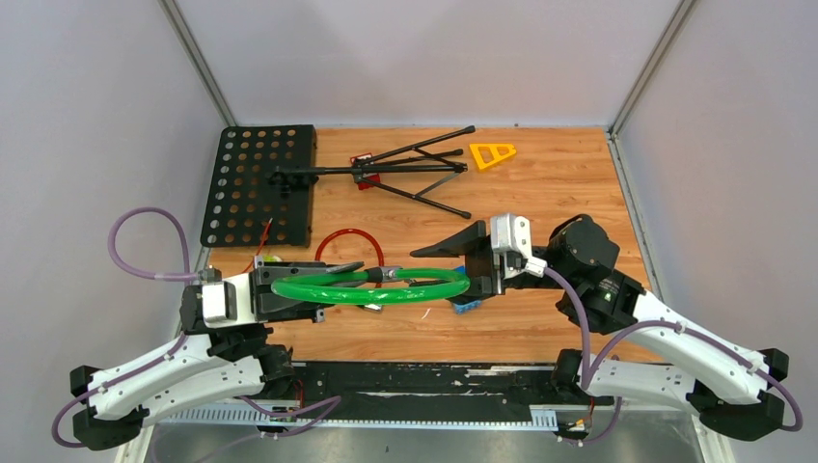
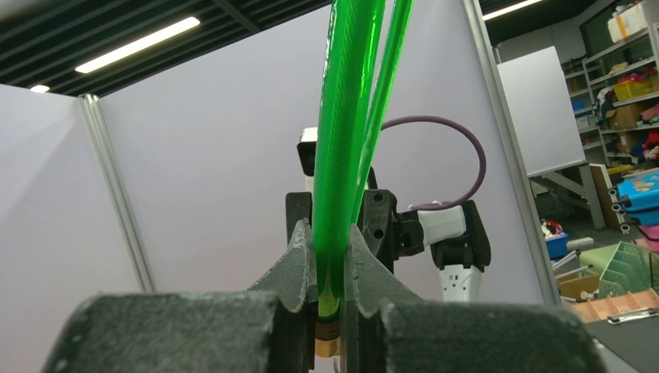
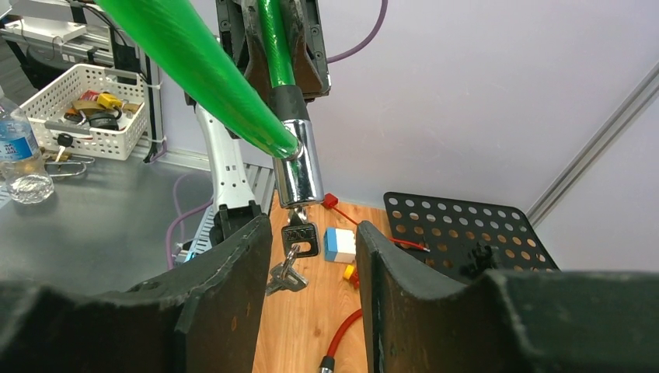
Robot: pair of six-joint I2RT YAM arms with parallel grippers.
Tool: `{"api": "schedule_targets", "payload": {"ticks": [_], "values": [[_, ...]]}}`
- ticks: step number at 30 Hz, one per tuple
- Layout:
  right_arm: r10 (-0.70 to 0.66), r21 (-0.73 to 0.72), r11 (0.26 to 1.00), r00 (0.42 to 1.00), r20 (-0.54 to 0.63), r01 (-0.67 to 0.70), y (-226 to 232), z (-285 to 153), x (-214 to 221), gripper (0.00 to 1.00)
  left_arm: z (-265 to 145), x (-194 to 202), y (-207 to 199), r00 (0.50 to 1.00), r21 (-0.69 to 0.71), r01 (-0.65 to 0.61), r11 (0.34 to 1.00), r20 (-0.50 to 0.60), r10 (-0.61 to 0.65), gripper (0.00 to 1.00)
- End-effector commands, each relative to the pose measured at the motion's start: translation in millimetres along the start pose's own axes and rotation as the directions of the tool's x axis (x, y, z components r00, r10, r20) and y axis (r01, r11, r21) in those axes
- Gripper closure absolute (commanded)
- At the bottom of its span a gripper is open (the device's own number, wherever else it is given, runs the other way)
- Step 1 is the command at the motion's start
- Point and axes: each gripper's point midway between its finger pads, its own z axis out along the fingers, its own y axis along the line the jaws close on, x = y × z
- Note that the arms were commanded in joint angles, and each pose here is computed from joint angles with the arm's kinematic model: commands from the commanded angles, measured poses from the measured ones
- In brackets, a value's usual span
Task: Lock with the key
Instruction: Lock the lock.
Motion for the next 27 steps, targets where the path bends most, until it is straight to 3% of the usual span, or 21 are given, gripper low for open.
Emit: {"api": "schedule_targets", "payload": {"ticks": [1,13,27], "values": [[-0.003,0.002,1.000,1.000,0.030,0.003,-3.3,3.9,-7.3,0.56,6.0,-39.9,2.7,0.993,-0.009,-0.036,0.999,0.112,0.036,1.00],[0.009,-0.010,1.000,1.000,0.006,-0.009,-2.8,7.4,1.8,0.64,5.7,-40.2,3.4,0.993,-0.013,-0.038,0.999,0.111,0.039,1.00],[-0.004,0.012,1.000,1.000,-0.023,0.004,-9.2,10.1,9.6,0.93,5.5,-40.1,8.3,0.993,-0.040,-0.041,0.998,0.112,0.045,1.00]]}}
